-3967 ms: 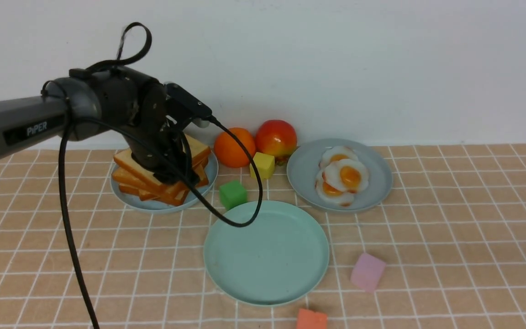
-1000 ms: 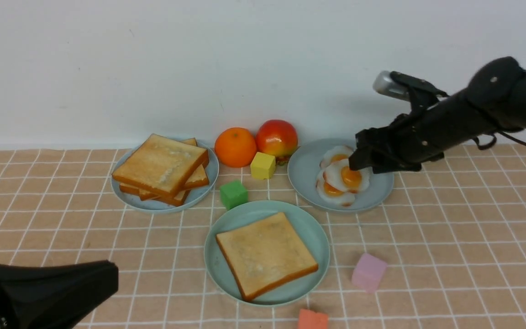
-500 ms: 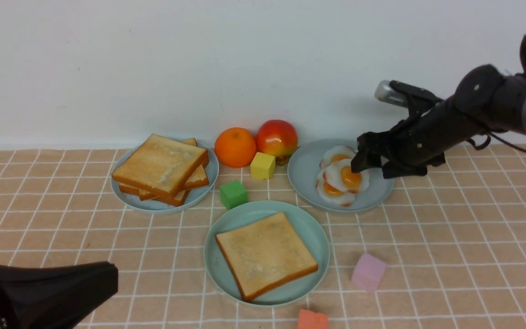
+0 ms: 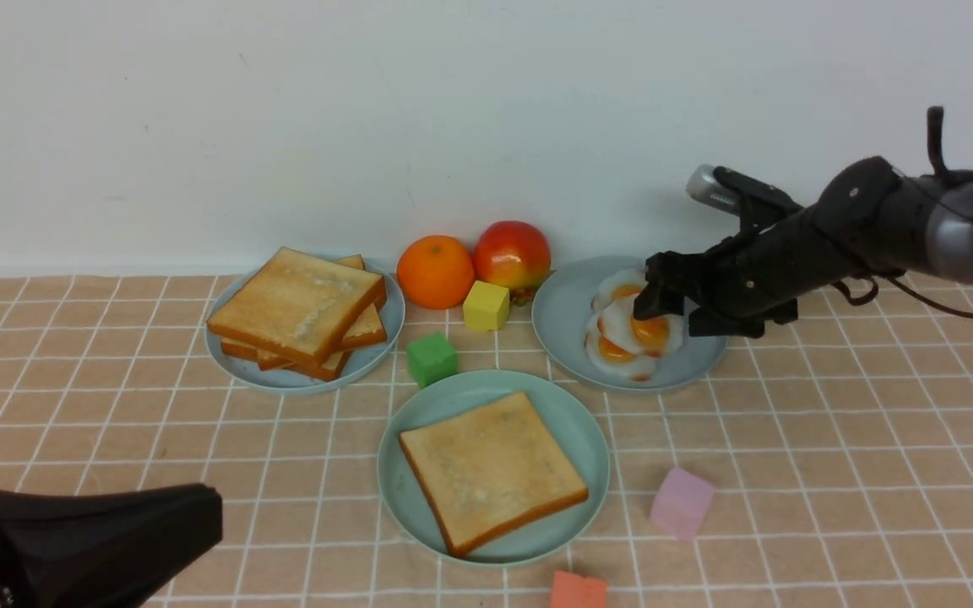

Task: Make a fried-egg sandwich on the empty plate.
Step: Use the right arm to grab a fried egg

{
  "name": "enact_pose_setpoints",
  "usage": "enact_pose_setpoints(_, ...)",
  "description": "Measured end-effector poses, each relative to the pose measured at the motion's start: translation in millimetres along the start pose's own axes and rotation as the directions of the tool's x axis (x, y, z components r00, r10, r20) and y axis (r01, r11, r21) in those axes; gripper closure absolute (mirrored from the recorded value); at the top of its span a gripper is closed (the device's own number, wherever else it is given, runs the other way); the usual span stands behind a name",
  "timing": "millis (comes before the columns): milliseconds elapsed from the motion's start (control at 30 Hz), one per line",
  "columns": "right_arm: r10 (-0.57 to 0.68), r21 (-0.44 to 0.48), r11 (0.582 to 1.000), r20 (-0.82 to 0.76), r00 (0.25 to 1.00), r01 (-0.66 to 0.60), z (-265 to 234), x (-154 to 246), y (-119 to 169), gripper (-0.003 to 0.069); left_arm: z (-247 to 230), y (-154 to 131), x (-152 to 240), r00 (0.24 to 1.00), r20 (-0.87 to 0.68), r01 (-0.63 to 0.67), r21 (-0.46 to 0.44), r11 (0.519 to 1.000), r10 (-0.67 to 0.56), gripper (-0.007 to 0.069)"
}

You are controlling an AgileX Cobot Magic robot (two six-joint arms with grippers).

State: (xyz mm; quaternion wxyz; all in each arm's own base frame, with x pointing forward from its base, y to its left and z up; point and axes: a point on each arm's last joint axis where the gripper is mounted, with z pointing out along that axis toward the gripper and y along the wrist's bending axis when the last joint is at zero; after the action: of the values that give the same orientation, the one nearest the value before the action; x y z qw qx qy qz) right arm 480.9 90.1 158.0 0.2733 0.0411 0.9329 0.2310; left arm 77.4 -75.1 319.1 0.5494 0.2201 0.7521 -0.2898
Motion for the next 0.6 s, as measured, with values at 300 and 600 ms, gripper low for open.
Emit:
enact_pose_setpoints(300,0.027,-0.001,1.000,0.018,0.999,-0.027,5.7,0.2,-2.8,0.0112,0.0,-0.5,-0.2,1.000,0.002,0.019,0.006,1.000,-0.019,0.0638)
enact_pose_setpoints(600,0.034,0.018,0.999,0.072,0.997,-0.035,9.1,-3.6,-6.4,0.0112,0.0,-0.6,-0.3,1.000,0.003,0.019,0.006,1.000,-0.020,0.0638)
